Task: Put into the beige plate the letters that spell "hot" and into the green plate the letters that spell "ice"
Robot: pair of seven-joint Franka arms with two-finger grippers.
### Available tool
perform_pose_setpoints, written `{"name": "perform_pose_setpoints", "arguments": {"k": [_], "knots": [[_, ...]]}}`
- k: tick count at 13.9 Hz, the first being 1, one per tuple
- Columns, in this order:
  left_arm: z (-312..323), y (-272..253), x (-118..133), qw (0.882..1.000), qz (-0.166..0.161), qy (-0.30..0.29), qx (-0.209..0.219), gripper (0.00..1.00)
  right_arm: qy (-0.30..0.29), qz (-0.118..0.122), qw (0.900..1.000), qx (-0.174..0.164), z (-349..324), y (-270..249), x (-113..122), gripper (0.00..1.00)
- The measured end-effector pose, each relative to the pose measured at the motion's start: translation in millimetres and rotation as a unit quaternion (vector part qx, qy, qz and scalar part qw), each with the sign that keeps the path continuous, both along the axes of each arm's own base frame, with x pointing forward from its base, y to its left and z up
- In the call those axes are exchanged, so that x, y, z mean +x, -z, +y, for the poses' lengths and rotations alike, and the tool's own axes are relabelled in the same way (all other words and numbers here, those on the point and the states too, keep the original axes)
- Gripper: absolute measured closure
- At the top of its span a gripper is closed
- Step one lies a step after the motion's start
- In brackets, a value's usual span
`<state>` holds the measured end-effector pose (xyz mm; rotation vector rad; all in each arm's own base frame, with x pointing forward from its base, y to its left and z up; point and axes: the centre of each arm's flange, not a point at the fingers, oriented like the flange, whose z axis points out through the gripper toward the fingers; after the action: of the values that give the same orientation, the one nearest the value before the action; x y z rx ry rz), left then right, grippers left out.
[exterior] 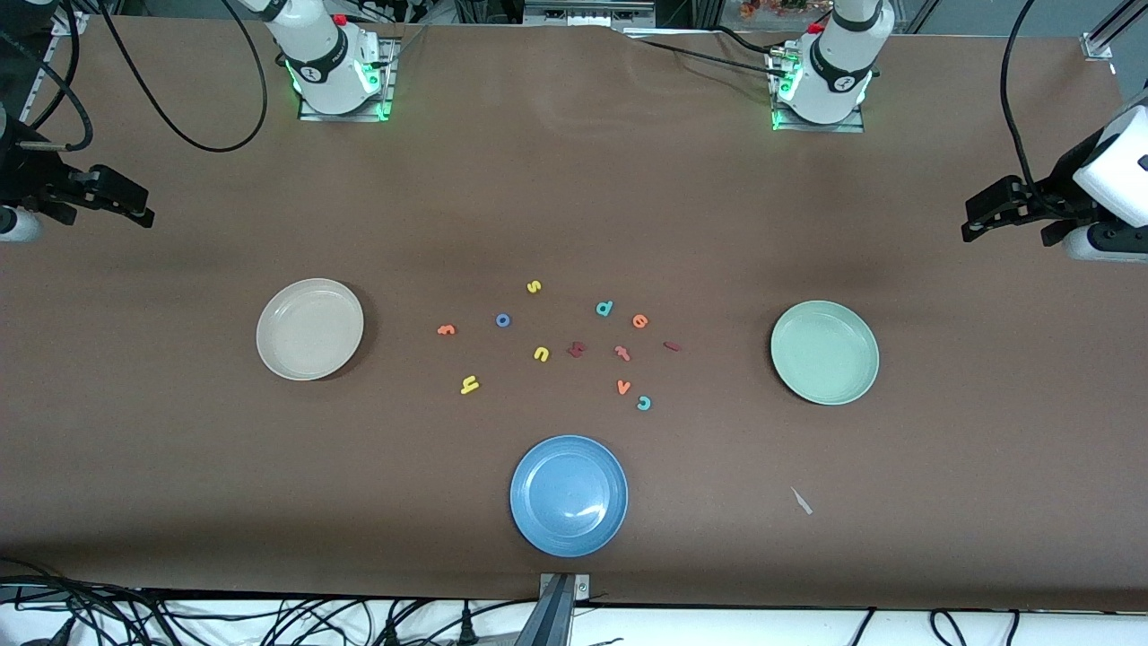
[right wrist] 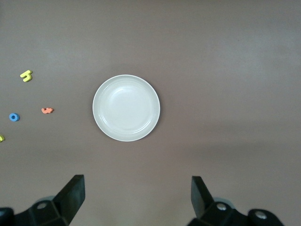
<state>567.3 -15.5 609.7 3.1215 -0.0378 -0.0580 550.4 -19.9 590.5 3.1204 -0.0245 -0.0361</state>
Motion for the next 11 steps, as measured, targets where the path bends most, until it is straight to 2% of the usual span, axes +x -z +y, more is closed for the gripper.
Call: {"name": "perform_pose_setpoints", "arguments": {"k": [11], "knots": [[-3.0, 0.0, -0.1, 1.000, 0.000, -0.001, 0.000, 0.00, 0.000, 0.000, 1.000, 0.000, 0.0, 0.0, 0.0, 0.00]]}}
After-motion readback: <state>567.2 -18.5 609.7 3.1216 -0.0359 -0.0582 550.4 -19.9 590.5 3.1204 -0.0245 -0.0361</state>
